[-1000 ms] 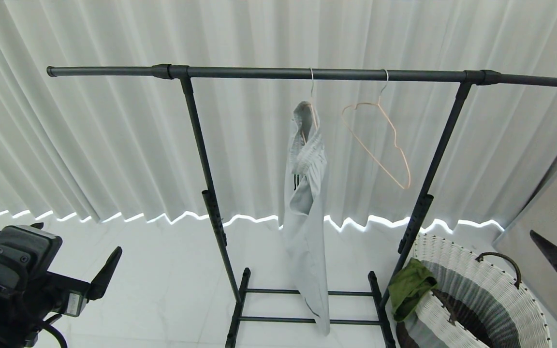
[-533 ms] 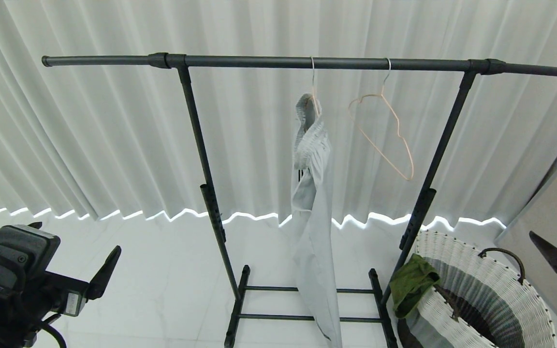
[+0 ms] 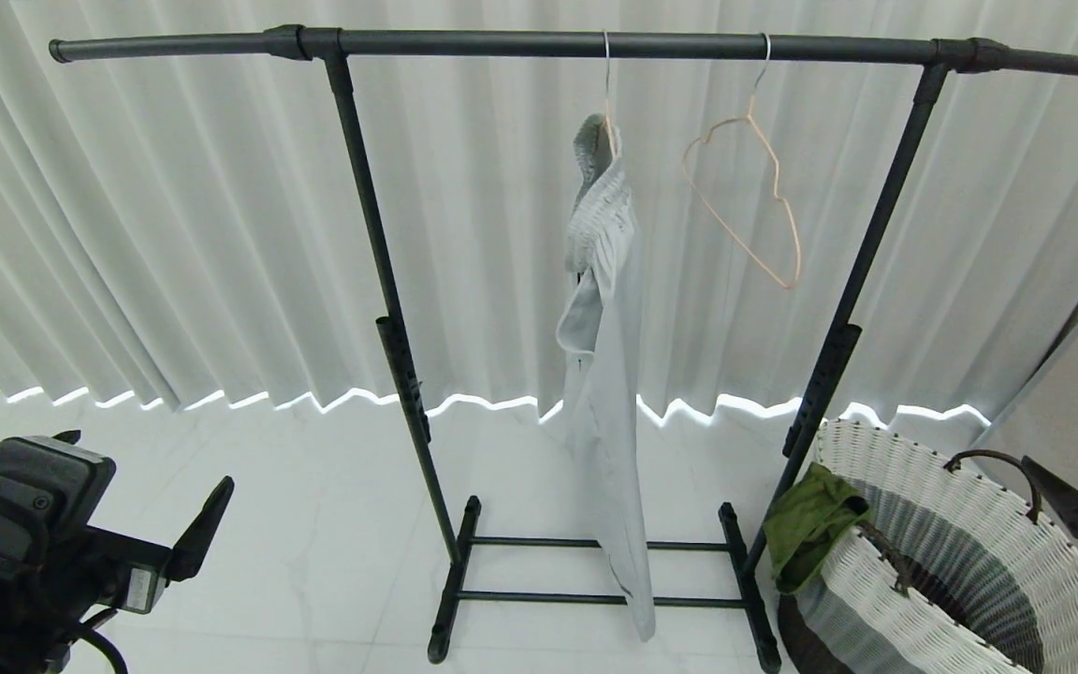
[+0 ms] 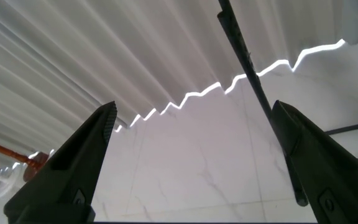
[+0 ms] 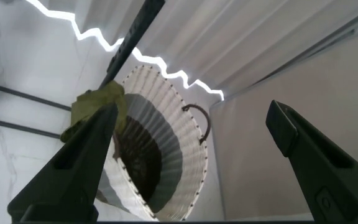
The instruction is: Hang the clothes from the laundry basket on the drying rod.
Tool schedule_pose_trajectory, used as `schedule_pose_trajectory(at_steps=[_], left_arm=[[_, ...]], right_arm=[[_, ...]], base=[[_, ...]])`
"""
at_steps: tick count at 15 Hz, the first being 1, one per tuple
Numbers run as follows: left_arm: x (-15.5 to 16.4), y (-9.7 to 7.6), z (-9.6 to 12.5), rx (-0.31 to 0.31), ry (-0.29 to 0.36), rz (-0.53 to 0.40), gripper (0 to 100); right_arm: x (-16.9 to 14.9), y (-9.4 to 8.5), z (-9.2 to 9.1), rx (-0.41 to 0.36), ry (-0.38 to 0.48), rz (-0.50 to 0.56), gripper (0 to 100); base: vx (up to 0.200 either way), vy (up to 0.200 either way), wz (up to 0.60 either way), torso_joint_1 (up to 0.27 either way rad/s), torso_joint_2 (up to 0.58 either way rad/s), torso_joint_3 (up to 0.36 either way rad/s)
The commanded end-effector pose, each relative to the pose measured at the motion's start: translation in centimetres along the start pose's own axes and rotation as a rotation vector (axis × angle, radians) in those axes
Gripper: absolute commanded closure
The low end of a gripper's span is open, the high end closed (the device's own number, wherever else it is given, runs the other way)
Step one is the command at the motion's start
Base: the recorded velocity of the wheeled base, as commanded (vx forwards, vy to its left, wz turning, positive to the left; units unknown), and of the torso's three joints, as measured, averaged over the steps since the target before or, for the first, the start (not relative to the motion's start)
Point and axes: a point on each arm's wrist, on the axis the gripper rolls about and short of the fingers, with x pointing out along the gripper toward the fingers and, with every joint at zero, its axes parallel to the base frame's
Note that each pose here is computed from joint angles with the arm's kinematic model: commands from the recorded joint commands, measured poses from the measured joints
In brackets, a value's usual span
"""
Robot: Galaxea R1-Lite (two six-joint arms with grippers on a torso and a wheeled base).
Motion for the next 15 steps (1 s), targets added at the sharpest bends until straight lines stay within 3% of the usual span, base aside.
schedule_pose_trajectory(at_steps=[1,8,12,15], left_arm=[[0.0,0.0,0.0,0.000,0.000,0.001,0],[0.0,0.0,-0.1,0.002,0.010,-0.003,0],[-0.6,0.1,0.3,0.005,-0.022,0.001,0],[-1.6,0.2,0.1,0.011,-0.011,-0.012,0]], right_arm=[[-0.2,0.3,-0.6,-0.008,0.013,0.012,0],[-0.6,0.6,-1.3,-0.011,0.023,0.026,0],[-0.6,0.7,-1.5,-0.016,0.030,0.031,0],[-0.8,0.9,-1.7,-0.042,0.029,0.041,0]], base=[[0.000,0.000,0.00,-0.173,0.48,0.315],[0.000,0.000,0.00,-0.140,0.46,0.314],[0.000,0.000,0.00,-0.084,0.45,0.351],[0.000,0.000,0.00,-0.031,0.20,0.154]])
